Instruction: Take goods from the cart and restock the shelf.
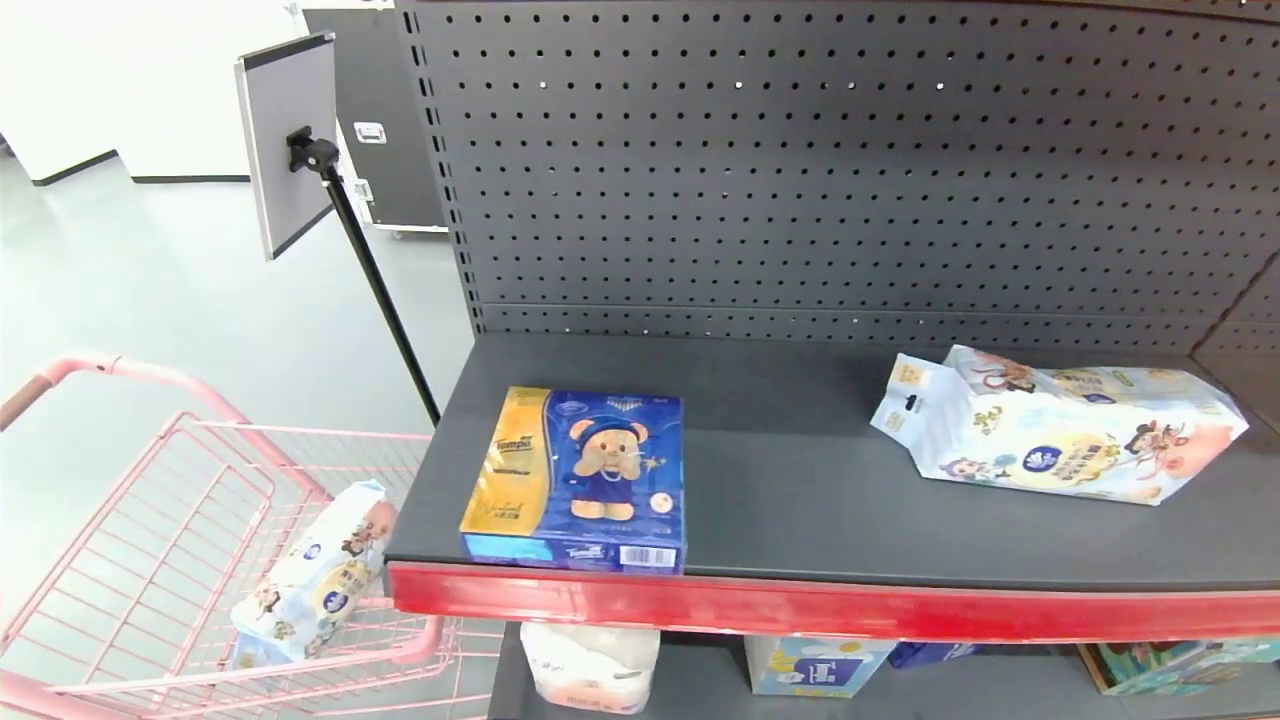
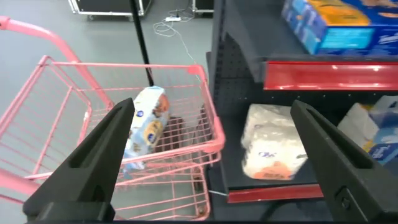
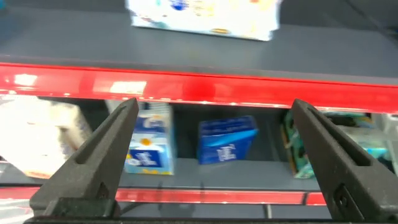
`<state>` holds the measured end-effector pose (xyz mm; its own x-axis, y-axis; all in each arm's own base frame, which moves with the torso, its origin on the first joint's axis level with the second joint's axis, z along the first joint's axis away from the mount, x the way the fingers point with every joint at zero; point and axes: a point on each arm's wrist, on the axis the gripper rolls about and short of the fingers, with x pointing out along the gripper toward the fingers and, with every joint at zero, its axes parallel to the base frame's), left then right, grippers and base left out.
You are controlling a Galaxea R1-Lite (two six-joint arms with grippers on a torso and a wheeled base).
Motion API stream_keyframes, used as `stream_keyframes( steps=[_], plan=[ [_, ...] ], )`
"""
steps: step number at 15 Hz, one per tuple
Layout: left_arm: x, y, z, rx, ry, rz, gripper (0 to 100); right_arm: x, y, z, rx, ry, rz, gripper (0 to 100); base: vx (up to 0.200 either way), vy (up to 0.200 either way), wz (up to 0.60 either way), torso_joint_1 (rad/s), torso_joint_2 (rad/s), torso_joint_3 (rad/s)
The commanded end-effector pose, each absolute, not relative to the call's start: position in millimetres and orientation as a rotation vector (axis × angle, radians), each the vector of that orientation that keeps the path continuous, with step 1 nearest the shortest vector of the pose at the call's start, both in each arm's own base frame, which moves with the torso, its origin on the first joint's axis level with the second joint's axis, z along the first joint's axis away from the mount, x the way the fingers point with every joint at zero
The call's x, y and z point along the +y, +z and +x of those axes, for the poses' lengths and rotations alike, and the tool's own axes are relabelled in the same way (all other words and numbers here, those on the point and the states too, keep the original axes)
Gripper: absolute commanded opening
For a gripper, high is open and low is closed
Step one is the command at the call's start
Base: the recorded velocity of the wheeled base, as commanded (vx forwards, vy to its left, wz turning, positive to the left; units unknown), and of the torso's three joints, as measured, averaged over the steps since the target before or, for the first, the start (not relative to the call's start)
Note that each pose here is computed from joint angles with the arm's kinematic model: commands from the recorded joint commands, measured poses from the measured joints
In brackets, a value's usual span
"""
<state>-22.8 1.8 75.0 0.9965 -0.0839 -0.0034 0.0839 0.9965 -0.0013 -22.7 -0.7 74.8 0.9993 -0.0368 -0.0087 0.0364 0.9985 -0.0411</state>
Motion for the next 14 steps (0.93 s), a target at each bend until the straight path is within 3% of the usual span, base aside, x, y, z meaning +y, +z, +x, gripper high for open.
stream_keyframes(
  steps=[1, 14],
  plan=[
    [1.8, 75.0, -22.7, 0.005, -0.083, -0.001, 100, -0.8, 74.8, -22.6, 0.011, -0.037, -0.042, 100, 0.000, 0.200, 0.00, 0.007, 0.01, 0.002],
    [1.8, 75.0, -22.7, 0.005, -0.083, -0.001, 100, -0.7, 74.8, -22.6, 0.011, -0.034, -0.043, 100, 0.000, 0.200, 0.00, 0.004, 0.00, 0.002]
  ],
)
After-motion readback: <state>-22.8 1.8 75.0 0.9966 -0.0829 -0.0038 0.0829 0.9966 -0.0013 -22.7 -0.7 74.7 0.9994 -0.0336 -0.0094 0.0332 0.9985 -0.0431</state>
